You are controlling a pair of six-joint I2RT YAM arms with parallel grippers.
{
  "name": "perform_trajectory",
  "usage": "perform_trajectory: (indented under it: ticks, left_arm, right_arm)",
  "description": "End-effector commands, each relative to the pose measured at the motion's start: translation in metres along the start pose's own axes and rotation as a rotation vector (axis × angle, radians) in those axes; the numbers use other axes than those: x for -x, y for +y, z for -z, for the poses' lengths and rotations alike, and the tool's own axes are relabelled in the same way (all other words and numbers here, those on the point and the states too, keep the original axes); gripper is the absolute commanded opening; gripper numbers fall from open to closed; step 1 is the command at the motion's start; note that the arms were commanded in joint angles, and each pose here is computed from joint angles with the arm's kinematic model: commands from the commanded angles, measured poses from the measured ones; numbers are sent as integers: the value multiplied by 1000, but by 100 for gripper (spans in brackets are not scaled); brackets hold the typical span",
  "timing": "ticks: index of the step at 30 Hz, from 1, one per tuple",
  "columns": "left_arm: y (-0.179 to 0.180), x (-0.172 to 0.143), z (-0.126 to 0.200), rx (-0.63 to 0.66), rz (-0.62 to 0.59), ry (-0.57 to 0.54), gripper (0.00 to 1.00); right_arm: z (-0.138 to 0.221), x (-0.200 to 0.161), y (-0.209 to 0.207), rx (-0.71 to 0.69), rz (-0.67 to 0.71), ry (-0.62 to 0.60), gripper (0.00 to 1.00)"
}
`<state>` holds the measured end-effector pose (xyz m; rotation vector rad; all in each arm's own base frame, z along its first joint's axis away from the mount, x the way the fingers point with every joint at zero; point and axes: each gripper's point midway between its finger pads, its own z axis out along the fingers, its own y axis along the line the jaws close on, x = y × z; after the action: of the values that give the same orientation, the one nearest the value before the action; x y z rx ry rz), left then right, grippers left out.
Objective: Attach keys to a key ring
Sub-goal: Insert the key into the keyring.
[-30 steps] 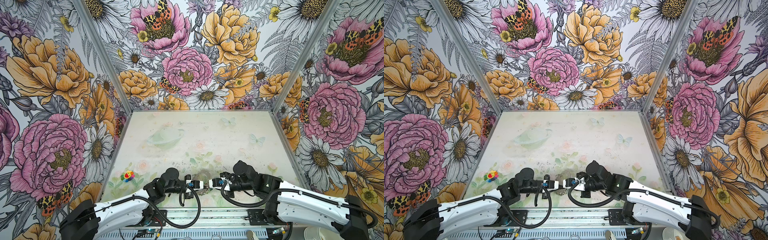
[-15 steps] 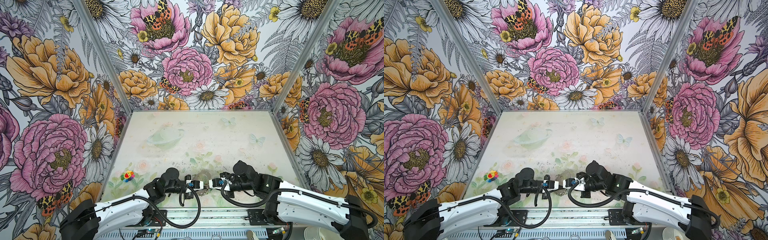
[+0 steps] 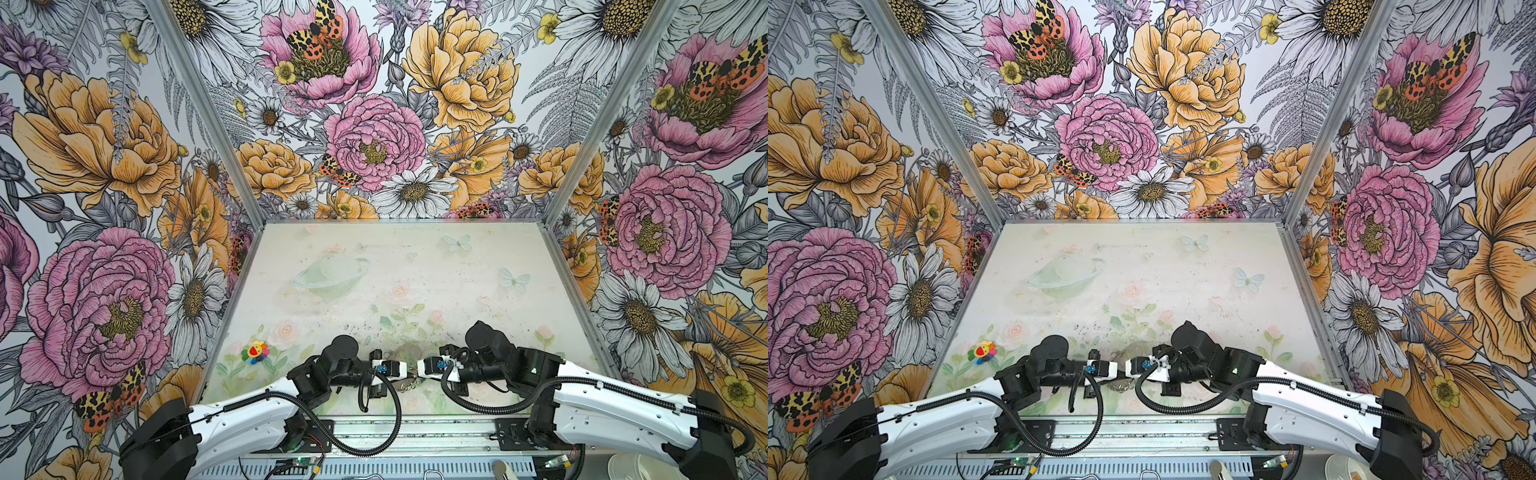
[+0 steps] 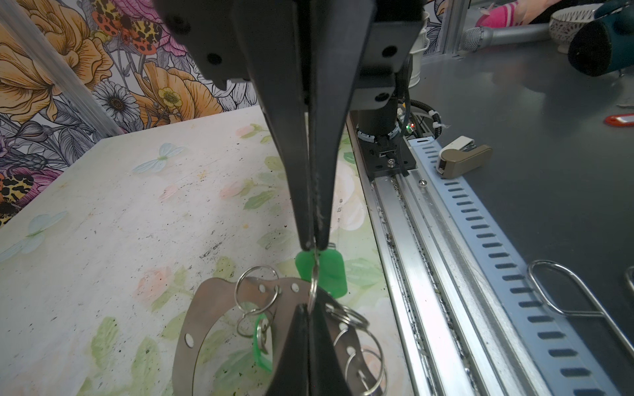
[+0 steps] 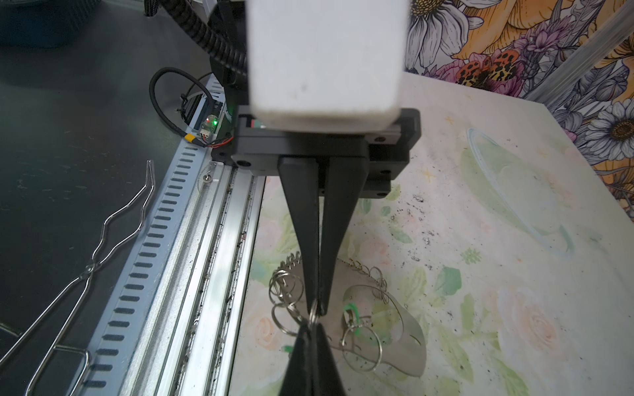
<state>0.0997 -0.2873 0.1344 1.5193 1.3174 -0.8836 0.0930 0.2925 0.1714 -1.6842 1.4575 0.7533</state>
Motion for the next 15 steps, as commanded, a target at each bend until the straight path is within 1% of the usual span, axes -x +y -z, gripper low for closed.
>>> perform_trajectory:
  ticks: [1, 15]
  left_arm:
    - [2, 19, 1, -16, -16, -57, 0]
    - [1, 22, 2, -22, -18, -68, 0]
  right_arm:
    - [0, 6, -2, -10, 13, -16, 0]
    - [-4, 7, -4, -10, 11, -9, 0]
